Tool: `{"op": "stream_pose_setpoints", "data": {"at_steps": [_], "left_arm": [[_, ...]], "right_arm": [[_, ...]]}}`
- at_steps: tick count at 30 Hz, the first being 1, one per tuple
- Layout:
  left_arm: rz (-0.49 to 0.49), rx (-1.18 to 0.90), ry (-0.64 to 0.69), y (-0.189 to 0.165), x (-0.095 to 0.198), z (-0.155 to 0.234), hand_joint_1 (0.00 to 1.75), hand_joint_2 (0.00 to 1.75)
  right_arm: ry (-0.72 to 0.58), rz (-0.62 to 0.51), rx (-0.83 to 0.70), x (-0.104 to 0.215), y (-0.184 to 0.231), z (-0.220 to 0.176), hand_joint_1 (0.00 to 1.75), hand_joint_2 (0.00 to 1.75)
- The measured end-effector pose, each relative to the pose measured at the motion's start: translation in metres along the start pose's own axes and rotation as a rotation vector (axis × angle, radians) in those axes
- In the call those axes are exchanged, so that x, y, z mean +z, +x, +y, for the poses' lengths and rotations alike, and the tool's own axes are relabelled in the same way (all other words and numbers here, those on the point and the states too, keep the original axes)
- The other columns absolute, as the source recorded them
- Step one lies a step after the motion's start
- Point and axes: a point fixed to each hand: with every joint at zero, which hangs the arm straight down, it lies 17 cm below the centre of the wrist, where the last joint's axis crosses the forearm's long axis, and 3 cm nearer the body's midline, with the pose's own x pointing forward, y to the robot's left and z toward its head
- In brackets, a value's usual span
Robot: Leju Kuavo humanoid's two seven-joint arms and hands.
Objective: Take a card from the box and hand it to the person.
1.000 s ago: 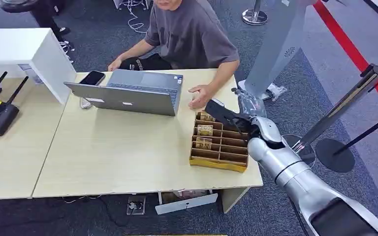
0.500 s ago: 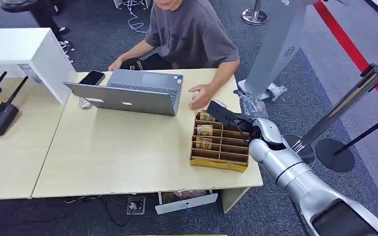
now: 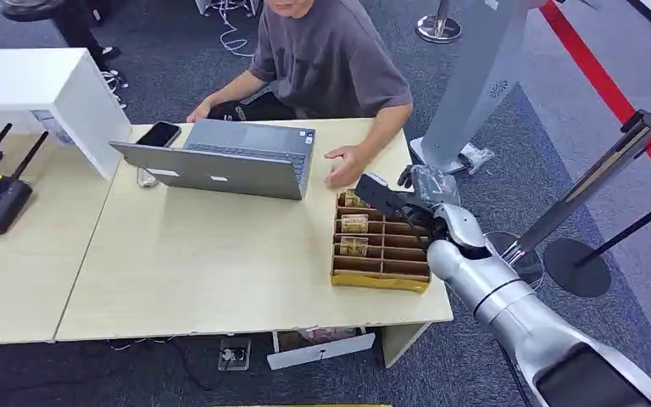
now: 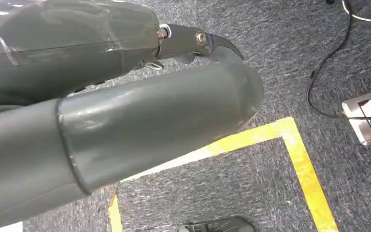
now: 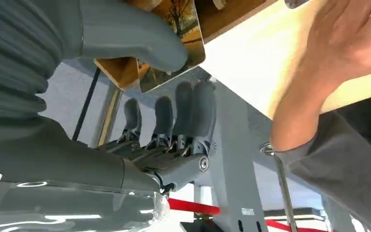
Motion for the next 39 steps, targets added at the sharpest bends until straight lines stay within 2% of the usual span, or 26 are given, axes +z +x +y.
{"op": "stream_pose_setpoints", "data": {"at_steps": [13,19,20,26,39], "left_arm": [[0.000,0.000,0.003,0.000,0.000,0.001,0.00,0.00],[0.000,0.000,0.000,0.000,0.000,0.000,0.00,0.00],[0.000,0.000,0.000,0.000,0.000,0.000,0.00,0.00],[0.001,0.000,0.000,0.000,0.000,0.000,0.00,0.00],[0.003,0.001,-0.004,-0.001,0.000,-0.001,0.00,0.00]], "right_arm": [[0.009,0.012,0.009,0.002,-0.006,0.004,1.03,1.75],[0.020,0.017,0.014,0.003,-0.009,0.007,1.13,1.75],[0.021,0.017,0.015,0.003,-0.010,0.008,1.33,1.75],[0.019,0.018,0.015,0.004,-0.010,0.008,1.43,1.75],[0.011,0.012,0.011,0.004,-0.009,0.007,1.40,1.75]]}}
